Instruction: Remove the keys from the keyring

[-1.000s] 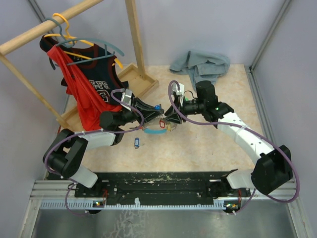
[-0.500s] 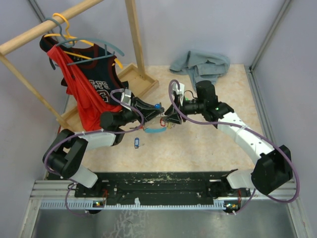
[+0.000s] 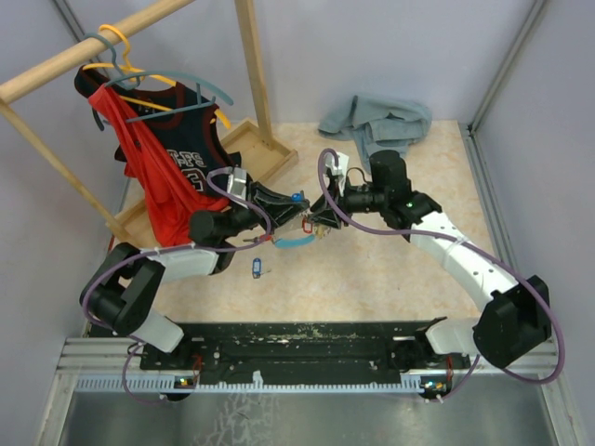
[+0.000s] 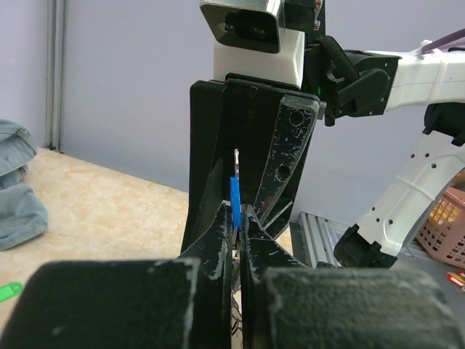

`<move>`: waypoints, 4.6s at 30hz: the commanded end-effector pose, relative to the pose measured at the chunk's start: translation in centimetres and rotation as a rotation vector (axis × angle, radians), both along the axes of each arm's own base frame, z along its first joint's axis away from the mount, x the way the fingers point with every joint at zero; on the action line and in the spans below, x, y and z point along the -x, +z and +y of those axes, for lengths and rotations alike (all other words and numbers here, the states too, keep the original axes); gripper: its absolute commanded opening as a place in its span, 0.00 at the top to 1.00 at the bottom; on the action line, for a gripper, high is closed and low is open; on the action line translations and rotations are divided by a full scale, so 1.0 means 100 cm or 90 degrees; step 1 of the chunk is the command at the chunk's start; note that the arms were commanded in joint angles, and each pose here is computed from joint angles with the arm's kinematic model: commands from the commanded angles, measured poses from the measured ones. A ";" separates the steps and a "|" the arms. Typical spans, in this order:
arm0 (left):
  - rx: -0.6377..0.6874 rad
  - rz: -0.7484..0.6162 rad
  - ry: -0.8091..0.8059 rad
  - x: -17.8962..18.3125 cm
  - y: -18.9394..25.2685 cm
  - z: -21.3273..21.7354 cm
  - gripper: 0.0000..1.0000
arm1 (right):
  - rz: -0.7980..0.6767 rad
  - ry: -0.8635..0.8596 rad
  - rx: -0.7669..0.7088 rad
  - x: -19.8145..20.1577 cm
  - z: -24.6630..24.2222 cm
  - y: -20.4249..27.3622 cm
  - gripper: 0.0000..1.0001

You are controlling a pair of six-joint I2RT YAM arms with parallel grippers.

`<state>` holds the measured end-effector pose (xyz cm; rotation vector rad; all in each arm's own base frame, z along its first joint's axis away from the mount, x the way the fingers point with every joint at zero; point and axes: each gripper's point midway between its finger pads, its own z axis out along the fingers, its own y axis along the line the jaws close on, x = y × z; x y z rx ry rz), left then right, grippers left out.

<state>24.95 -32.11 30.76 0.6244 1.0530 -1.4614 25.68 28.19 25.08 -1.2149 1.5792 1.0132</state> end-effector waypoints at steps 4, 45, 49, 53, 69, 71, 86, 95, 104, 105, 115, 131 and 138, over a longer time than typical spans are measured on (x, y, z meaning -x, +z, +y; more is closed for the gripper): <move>0.071 -0.099 0.033 0.017 0.042 0.013 1.00 | -0.072 0.003 -0.045 0.001 0.003 0.048 0.66; 0.056 -0.055 0.063 0.009 0.038 0.004 1.00 | -0.095 -0.006 -0.055 0.005 0.003 0.066 0.65; 0.055 -0.053 0.061 0.010 0.038 0.004 1.00 | -0.094 -0.010 -0.058 0.005 0.003 0.069 0.67; 0.053 -0.048 0.064 0.009 0.036 0.004 1.00 | -0.092 -0.018 -0.061 0.004 0.002 0.072 0.67; 0.057 -0.054 0.065 0.013 0.037 0.005 1.00 | -0.078 -0.019 -0.064 0.003 0.004 0.067 1.00; 0.059 -0.059 0.068 0.014 0.038 0.006 1.00 | -0.080 -0.017 -0.064 0.003 0.004 0.068 1.00; 0.075 -0.051 0.136 0.014 0.026 0.028 1.00 | -0.072 -0.028 -0.074 -0.001 -0.001 0.066 1.00; 0.082 -0.023 0.123 0.016 0.008 0.028 1.00 | -0.032 -0.031 -0.111 -0.004 0.005 0.056 1.00; 0.095 0.022 0.159 0.010 -0.011 0.039 1.00 | -0.016 -0.036 -0.136 -0.007 0.007 0.049 1.00; 0.096 0.022 0.161 0.010 -0.011 0.039 1.00 | -0.012 -0.035 -0.141 -0.007 0.007 0.049 1.00; 0.105 -0.033 0.160 0.017 0.002 0.042 1.00 | 0.010 -0.048 -0.158 -0.011 0.006 0.040 1.00; 0.088 -0.131 0.160 0.021 0.044 0.043 1.00 | -0.018 -0.058 -0.129 -0.016 0.004 0.031 1.00; 0.062 -0.146 0.139 0.020 0.044 0.036 1.00 | -0.018 -0.029 -0.138 -0.007 0.006 0.038 1.00</move>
